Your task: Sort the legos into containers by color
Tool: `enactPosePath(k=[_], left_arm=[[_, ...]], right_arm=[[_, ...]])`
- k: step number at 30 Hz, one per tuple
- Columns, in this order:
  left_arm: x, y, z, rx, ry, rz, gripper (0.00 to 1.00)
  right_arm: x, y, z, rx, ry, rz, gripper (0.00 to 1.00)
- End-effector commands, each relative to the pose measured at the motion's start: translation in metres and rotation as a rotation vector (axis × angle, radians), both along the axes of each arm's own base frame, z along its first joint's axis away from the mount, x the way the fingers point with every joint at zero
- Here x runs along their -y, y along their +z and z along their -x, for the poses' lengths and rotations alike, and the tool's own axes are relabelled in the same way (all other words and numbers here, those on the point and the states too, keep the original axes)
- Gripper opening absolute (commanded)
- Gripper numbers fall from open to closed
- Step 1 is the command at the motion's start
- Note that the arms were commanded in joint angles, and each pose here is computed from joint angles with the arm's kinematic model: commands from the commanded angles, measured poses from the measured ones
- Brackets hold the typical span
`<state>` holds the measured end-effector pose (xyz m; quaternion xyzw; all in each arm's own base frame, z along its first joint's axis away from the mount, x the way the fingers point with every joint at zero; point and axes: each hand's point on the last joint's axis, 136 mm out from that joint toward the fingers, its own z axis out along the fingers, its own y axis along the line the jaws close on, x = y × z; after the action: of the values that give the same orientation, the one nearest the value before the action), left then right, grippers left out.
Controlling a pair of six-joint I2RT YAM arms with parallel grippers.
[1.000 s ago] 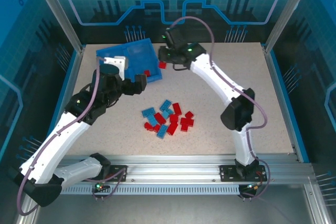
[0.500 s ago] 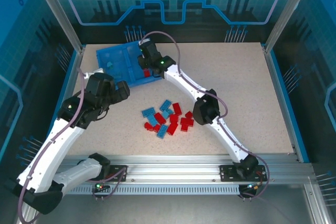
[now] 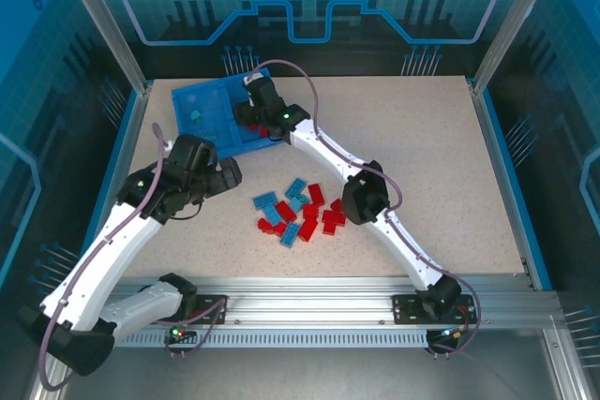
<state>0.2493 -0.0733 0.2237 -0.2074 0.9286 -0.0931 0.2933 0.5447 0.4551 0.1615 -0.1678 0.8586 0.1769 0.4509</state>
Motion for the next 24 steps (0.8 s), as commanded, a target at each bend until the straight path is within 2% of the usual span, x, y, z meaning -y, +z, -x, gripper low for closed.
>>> enactPosePath(k=[1,4,7,12,19,24], left_arm=[[0.022,-0.033,0.005,-0.137,-0.025,0.103,0.99],[0.046,-0.059,0.001,-0.198,-0.087,0.182,0.99],[0.061,-0.082,-0.004,-0.249,-0.102,0.235,0.99],[0.072,-0.114,-0.022,-0.290,-0.075,0.230,0.99],[0.093,-0.146,-0.054,-0.314,-0.097,0.200,0.99],[0.091,-0.171,-0.063,-0.370,-0.069,0.140,0.99]], right_arm=[[0.029,0.099,0.030,-0.032,0.031,-0.089,0.84],[0.054,0.121,0.065,-0.162,0.101,-0.120,0.94],[0.088,0.138,0.101,-0.287,0.140,-0.160,1.00],[0.149,0.137,0.150,-0.334,0.118,-0.121,1.00],[0.214,0.112,0.217,-0.438,0.022,-0.115,1.00],[0.240,0.101,0.234,-0.454,-0.062,-0.138,1.00]])
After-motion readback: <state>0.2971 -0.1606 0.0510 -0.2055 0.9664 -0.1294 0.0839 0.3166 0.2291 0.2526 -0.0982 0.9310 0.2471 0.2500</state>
